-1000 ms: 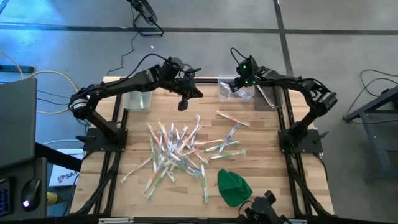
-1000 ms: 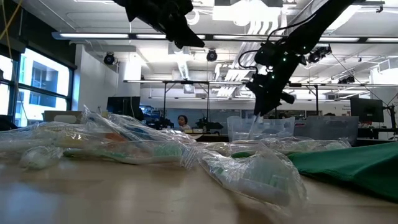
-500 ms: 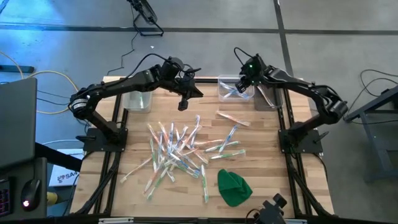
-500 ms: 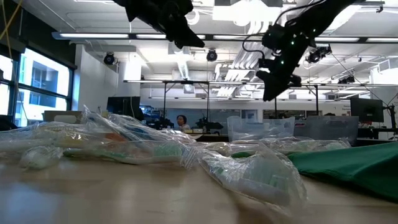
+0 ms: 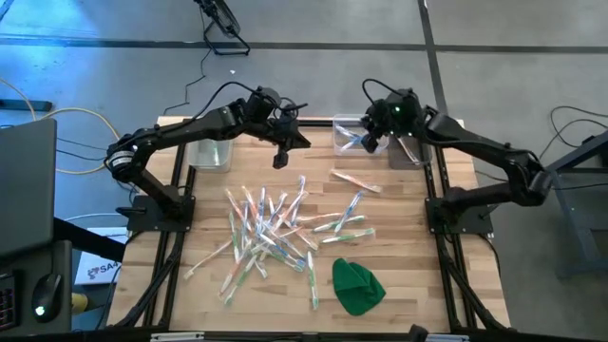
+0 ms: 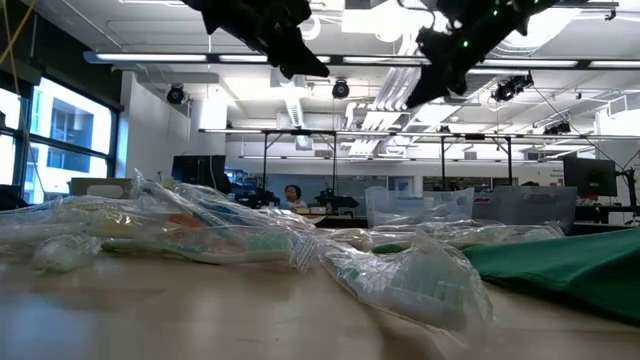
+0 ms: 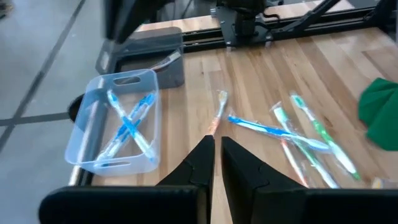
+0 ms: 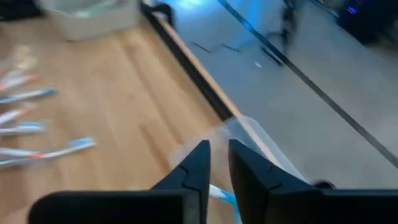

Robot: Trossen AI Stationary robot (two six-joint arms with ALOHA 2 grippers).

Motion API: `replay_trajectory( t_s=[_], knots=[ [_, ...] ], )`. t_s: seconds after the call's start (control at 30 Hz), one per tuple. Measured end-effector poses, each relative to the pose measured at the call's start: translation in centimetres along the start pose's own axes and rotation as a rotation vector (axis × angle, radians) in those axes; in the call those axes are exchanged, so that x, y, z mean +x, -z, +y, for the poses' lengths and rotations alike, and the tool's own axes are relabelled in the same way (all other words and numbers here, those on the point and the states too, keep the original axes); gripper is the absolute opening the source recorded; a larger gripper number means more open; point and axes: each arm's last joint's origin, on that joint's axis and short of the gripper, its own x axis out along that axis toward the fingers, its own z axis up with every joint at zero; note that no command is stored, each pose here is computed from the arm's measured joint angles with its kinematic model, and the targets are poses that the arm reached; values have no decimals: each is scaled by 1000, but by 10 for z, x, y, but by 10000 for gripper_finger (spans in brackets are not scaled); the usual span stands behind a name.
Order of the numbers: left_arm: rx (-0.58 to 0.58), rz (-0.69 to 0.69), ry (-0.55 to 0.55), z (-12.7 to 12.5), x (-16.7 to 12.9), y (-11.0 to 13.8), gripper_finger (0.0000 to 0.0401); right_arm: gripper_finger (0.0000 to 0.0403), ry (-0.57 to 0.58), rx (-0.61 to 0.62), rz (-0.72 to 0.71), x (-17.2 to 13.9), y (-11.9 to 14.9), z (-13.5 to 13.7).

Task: Pick & Place Toothbrushes
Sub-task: Put the orange toothbrush into the black bin

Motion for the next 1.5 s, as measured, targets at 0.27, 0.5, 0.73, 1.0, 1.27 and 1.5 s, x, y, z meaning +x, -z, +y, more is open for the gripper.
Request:
replay_trajectory(
  t_s=[0.27, 0.5, 0.73, 1.0, 1.27, 1.5],
  knots=[
    [-34, 13, -3, 0, 0, 1, 3, 4, -117, -27, -29, -23, -1, 11],
    [-98, 94, 20, -7, 4, 22, 1, 3, -149, -35, 24, -24, 4, 14],
    [-178, 144, -23, -23, -12, 49, 0, 3, -167, -63, 45, -24, 6, 19],
    [-260, 90, -77, -55, -52, 71, 0, 3, -173, -69, 43, -24, 6, 21],
    [-330, 73, -200, -86, -84, 78, 0, 3, -172, -70, 32, -24, 5, 20],
    [-469, 75, -219, -103, -99, 77, 0, 3, -171, -70, 22, -24, 4, 20]
  ],
)
